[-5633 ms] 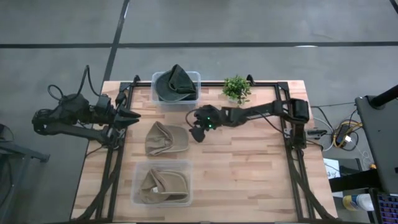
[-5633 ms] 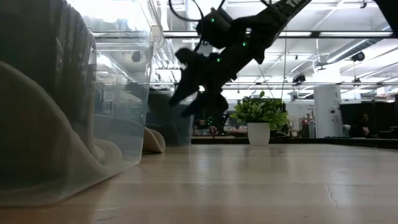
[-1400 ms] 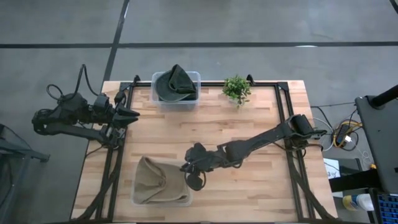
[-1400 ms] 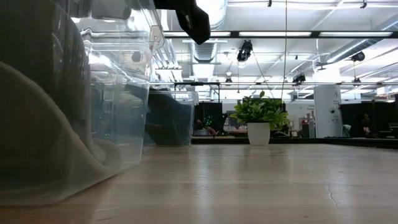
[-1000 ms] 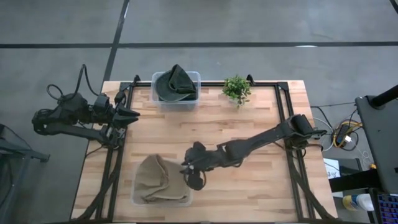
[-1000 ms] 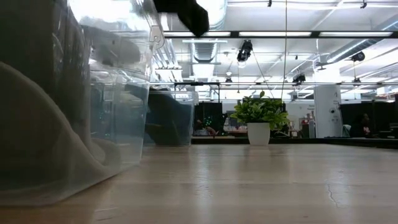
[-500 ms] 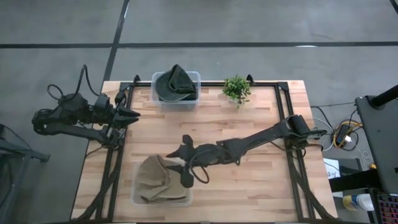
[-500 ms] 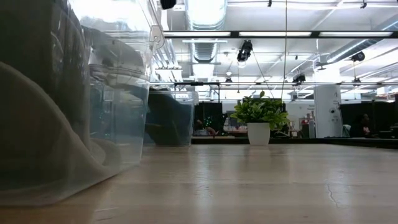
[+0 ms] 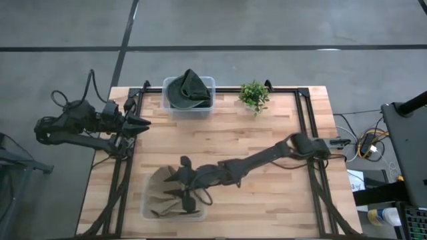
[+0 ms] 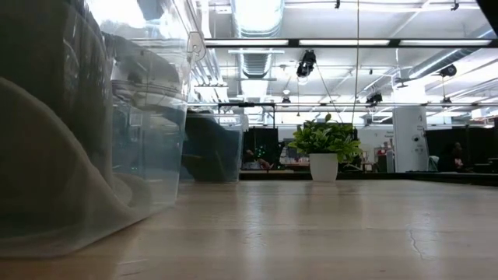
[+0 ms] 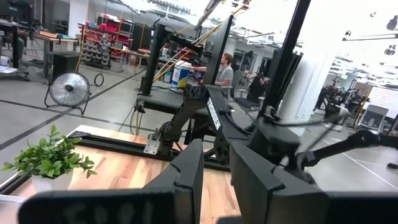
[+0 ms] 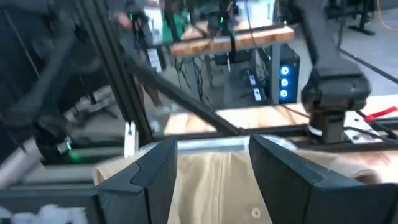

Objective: Pick & Place hat
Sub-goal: Return to Home Position

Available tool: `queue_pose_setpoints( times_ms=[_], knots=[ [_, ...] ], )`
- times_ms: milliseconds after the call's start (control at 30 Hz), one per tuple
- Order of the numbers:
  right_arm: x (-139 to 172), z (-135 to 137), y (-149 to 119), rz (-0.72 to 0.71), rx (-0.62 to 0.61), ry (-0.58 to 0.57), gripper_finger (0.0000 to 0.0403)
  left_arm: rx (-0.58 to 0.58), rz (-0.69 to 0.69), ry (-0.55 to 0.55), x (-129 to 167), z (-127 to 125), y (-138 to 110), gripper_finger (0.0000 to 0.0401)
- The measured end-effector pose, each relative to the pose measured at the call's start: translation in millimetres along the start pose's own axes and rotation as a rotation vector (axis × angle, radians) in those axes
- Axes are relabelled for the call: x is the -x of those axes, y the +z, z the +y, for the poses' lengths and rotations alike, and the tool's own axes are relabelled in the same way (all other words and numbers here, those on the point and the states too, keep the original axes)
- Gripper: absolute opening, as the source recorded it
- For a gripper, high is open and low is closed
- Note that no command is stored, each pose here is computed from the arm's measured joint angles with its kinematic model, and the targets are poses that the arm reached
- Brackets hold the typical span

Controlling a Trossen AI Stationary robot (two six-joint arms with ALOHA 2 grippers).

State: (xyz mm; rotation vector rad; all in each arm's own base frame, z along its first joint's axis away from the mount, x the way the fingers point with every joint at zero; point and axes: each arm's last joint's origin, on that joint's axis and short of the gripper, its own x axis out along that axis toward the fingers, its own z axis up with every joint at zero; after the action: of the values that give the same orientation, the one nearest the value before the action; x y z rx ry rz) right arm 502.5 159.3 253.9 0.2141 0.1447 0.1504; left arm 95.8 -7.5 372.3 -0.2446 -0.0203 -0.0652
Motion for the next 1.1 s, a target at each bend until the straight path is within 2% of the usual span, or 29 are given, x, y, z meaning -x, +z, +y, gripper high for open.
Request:
queue_pose_setpoints(
  times_ms=[167, 267, 433, 533, 700, 1100],
  knots=[
    [-17.6, 8.6, 4.0, 0.065, 0.063, -0.006, 0.0194, 0.021, 0.0, 0.0, 0.3, 0.0, 0.0, 0.0073],
    [-23.6, 13.0, 9.0, 0.048, 0.076, 0.002, 0.0194, 0.021, -0.002, -0.001, 0.8, 0.0, 0.2, 0.0073],
    [-32.4, 14.3, -2.6, 0.067, 0.085, 0.002, 0.0194, 0.021, -0.003, -0.001, 1.1, 0.0, 0.3, 0.0073],
    [-33.0, 14.0, -2.4, 0.054, 0.094, -0.003, 0.0194, 0.022, -0.003, -0.001, 1.1, 0.0, 0.3, 0.0073],
    [-33.3, 15.6, 10.8, -0.073, 0.081, 0.062, 0.0194, 0.014, -0.015, -0.003, 1.0, -0.3, 1.4, 0.0073],
    [-38.4, 13.5, -4.8, -0.016, 0.095, 0.062, 0.0193, 0.013, -0.02, 0.004, 0.8, -0.1, 1.7, 0.0073]
  ],
)
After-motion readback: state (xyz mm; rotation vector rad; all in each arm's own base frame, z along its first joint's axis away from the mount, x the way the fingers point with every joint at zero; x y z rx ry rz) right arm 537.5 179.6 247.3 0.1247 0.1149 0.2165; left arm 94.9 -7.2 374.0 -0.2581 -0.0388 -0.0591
